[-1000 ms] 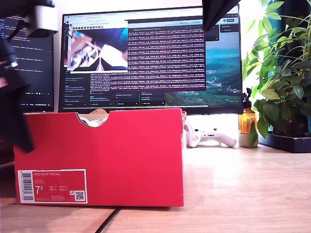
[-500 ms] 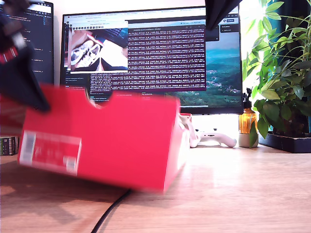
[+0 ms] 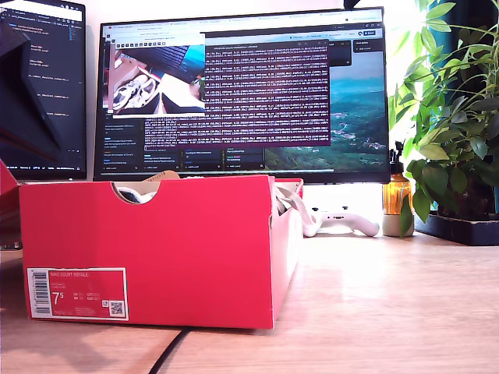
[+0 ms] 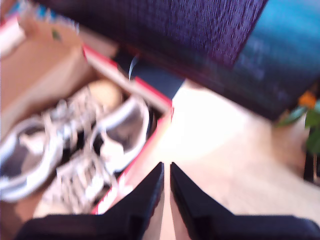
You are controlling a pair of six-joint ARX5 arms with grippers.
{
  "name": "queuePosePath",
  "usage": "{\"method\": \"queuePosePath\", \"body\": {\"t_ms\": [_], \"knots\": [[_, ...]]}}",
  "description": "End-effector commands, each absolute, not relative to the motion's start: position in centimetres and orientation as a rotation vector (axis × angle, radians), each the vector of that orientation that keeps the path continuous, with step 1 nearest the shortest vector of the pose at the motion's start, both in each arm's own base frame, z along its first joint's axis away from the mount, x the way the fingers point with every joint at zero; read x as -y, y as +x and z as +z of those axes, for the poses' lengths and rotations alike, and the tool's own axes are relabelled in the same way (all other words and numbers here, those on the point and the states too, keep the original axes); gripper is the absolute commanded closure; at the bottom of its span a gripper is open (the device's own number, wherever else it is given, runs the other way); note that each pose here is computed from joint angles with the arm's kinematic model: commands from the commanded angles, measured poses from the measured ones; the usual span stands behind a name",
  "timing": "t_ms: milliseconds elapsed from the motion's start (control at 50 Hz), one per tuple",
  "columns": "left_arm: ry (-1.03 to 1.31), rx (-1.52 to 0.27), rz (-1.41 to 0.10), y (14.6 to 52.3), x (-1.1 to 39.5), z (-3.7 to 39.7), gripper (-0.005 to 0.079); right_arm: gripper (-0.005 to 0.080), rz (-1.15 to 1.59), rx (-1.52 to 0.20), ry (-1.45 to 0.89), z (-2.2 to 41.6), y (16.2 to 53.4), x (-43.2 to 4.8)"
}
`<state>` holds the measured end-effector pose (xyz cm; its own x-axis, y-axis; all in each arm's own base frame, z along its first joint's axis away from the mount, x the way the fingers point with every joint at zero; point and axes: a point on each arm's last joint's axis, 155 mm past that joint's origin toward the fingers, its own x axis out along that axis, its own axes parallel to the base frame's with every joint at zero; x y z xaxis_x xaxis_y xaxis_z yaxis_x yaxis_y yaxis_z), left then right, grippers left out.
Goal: Pack the white shoes by picking the first shoe and placing it inside the red shoebox, left side, then picking and rotating the second shoe and placing it in the shoebox
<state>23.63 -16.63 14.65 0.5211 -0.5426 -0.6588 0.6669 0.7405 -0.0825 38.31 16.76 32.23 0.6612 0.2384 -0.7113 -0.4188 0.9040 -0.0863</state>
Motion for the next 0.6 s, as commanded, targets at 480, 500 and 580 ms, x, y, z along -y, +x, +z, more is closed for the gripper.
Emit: {"method": "queuePosePath", "body": {"t_ms": [480, 500, 580], "knots": [[0.157, -0.476, -0.626, 26.5, 12.7, 20.1, 0.0761, 0.0762, 0.342, -0.736, -0.228, 29.7, 35.5, -14.1], [0.152, -0.465, -0.626, 26.7, 12.6, 20.4, 0.0761, 0.0762, 0.340, -0.729, -0.226, 29.6, 35.3, -13.9], [0.134, -0.425, -0.630, 27.2, 12.3, 21.3, 0.0761, 0.0762, 0.327, -0.694, -0.220, 29.4, 34.9, -13.1]]}}
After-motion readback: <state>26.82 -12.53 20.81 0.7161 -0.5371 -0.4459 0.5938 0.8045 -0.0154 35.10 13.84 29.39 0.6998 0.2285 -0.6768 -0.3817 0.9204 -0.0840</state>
